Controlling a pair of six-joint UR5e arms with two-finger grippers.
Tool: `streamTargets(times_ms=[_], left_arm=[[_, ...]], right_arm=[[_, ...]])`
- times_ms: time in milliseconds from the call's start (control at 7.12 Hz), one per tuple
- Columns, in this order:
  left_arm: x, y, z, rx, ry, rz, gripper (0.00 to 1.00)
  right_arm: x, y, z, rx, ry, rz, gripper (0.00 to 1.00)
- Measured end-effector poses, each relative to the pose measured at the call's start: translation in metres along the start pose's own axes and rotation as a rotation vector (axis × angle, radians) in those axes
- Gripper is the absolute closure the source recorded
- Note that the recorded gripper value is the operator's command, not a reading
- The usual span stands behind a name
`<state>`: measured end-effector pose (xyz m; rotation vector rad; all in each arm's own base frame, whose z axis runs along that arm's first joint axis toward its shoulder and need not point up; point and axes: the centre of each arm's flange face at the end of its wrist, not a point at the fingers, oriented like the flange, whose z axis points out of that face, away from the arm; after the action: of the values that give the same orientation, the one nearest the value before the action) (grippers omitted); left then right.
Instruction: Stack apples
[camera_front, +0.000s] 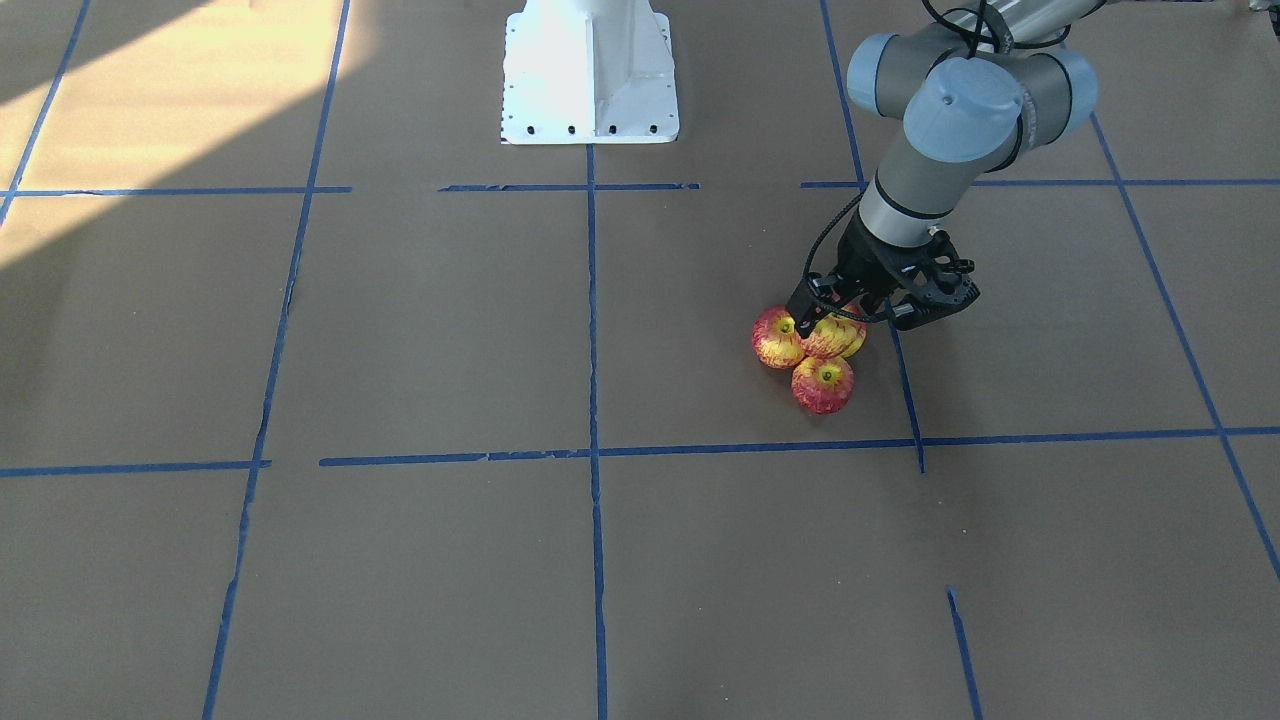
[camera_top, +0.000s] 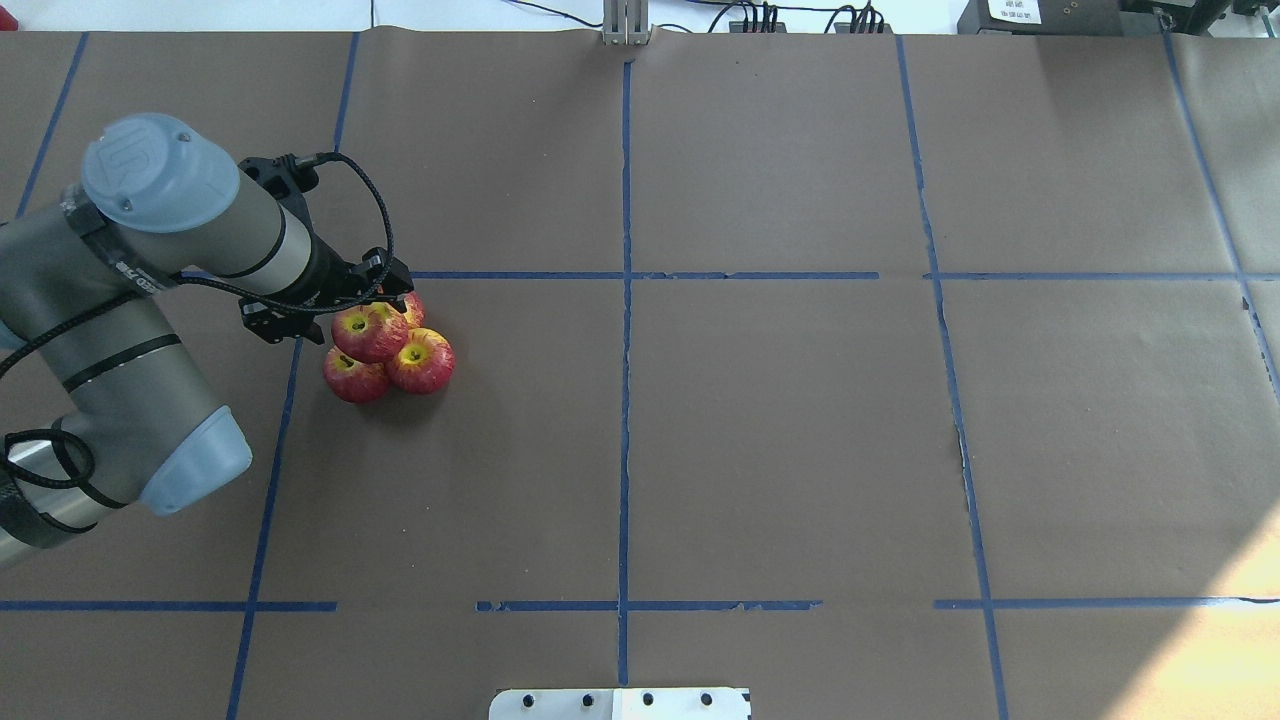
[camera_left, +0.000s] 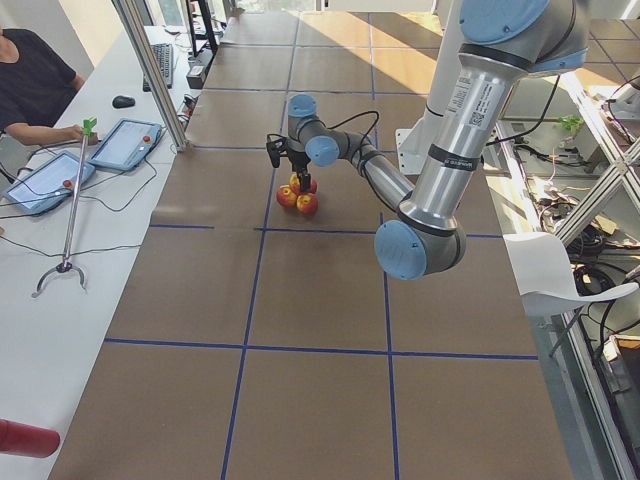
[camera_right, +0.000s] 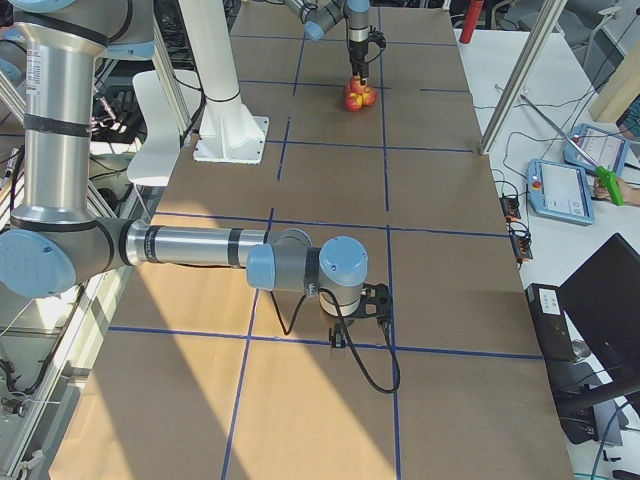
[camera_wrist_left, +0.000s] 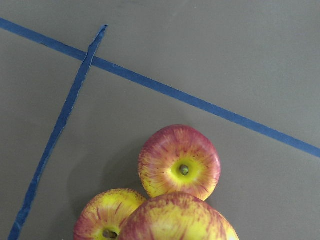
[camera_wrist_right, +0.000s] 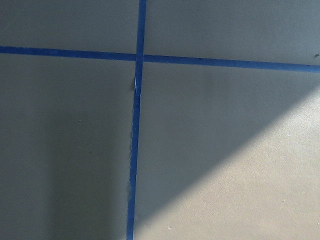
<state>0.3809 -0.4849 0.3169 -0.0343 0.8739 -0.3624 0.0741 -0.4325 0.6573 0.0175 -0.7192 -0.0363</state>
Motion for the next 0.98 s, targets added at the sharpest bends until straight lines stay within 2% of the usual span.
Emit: streamTargets(times_ms=[281, 561, 982], left_arm=[[-0.02, -0.031, -0.053, 0.053, -0.023, 0.139, 0.0], [-0.085, -0.08, -0.097, 0.089, -0.058, 0.267, 0.0], [-0.238, -0.13, -0.133, 0.052, -0.114, 0.472, 0.0]], right_arm=[[0.0, 0.0, 0.0, 0.0, 0.0, 0.0, 0.0], [0.0, 0.0, 0.0, 0.0, 0.0, 0.0, 0.0], [0.0, 0.0, 0.0, 0.0, 0.0, 0.001, 0.0]])
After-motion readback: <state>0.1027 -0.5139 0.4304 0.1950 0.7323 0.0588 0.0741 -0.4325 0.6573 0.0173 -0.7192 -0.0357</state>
